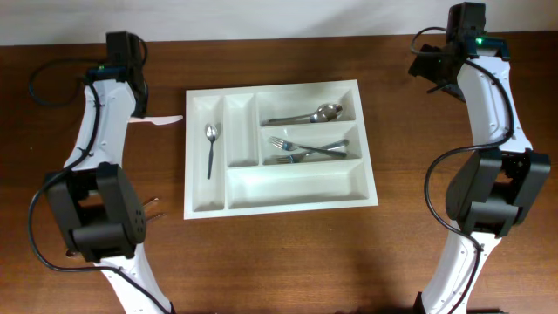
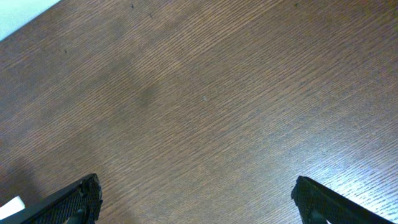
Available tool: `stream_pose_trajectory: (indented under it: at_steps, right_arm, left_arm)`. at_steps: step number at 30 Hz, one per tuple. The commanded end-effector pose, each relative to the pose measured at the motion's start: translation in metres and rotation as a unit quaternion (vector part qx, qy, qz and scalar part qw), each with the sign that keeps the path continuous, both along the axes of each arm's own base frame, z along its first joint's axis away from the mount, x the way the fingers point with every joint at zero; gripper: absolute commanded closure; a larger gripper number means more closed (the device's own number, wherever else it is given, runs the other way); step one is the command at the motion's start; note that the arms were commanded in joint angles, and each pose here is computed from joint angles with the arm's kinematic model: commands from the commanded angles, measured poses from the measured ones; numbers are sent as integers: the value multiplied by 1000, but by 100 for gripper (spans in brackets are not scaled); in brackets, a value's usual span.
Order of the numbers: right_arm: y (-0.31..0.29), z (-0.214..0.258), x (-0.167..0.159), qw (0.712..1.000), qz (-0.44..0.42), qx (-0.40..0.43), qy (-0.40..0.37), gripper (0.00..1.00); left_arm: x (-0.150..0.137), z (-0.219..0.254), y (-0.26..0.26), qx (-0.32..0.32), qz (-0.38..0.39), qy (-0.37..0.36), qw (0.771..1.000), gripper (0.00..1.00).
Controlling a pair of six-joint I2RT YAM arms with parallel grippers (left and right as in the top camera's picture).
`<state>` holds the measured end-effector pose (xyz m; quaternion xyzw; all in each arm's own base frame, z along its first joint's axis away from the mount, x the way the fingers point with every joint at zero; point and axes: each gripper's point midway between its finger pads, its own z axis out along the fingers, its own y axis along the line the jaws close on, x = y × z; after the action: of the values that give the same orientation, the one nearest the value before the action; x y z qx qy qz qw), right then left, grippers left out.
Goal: Pack container
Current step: 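Lower the left gripper and grasp the second metal spoon, then carry the spoon into the left-middle compartment beside the first spoon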
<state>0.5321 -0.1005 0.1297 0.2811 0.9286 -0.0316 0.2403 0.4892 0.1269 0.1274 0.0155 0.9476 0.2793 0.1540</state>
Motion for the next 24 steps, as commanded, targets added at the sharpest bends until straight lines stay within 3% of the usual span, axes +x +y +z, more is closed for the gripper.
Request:
stream_pose_trajectory:
  at_steps: [1, 8, 16, 20, 24]
  right_arm:
    - [-1, -3, 3, 1000, -1, 0, 0, 1]
    - [-1, -3, 3, 1000, -1, 0, 0, 1]
    - [-1, -3, 3, 1000, -1, 0, 0, 1]
    - [-1, -3, 3, 1000, -1, 0, 0, 1]
    - [-1, -3, 3, 1000, -1, 0, 0, 1]
  left_arm:
    - [19, 24, -29, -15, -14, -44, 999, 98]
    - [38, 42, -119, -92, 32, -148, 984, 98]
    - [25, 40, -224, -157, 34, -180, 971, 98]
    - [9, 35, -245, -172, 63, -176, 967, 98]
    - [-11, 29, -229, -159, 144, -175, 961, 98]
